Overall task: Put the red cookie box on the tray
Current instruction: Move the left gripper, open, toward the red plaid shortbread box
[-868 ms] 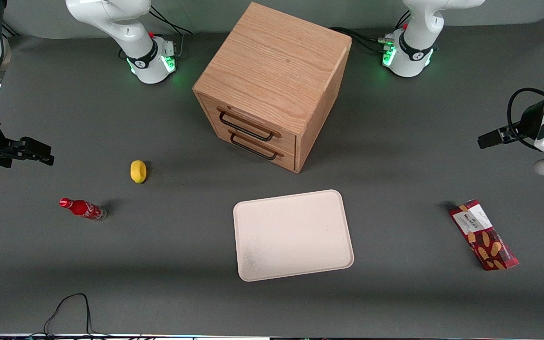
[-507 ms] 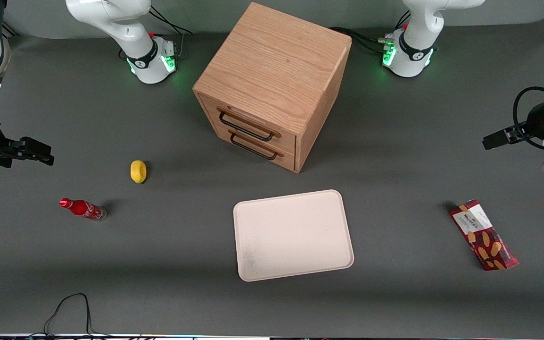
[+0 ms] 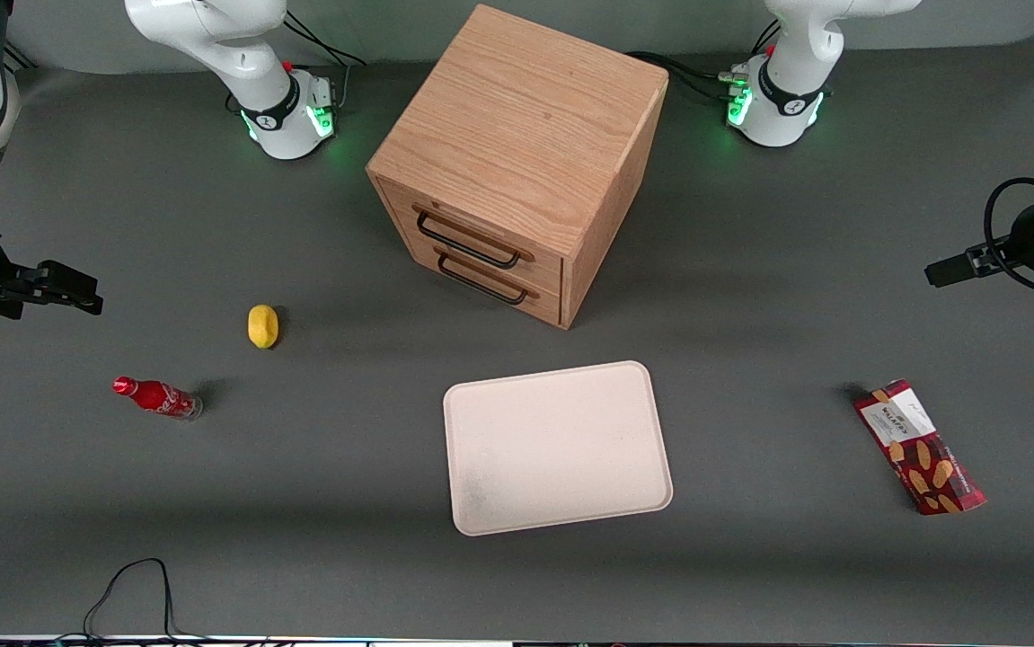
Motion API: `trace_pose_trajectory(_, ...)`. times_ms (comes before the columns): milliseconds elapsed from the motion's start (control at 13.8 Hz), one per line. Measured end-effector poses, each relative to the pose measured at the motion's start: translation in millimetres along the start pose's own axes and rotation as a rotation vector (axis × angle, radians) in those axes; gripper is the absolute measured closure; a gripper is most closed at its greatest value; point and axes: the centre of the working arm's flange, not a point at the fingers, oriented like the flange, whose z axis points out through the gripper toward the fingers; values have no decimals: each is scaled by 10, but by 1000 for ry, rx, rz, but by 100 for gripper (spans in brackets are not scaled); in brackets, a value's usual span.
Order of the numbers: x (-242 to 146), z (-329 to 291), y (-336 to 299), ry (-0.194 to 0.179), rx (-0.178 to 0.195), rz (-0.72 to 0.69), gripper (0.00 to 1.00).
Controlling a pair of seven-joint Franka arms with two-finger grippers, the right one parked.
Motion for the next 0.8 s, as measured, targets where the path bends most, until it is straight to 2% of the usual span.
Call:
trace_pose_trajectory(217, 52, 36, -97, -8, -2, -20, 0)
trace_pose_trajectory(507, 278, 158, -525, -31, -16, -98, 0)
trace_pose_trajectory(796, 666, 164, -845, -22, -30, -160, 0)
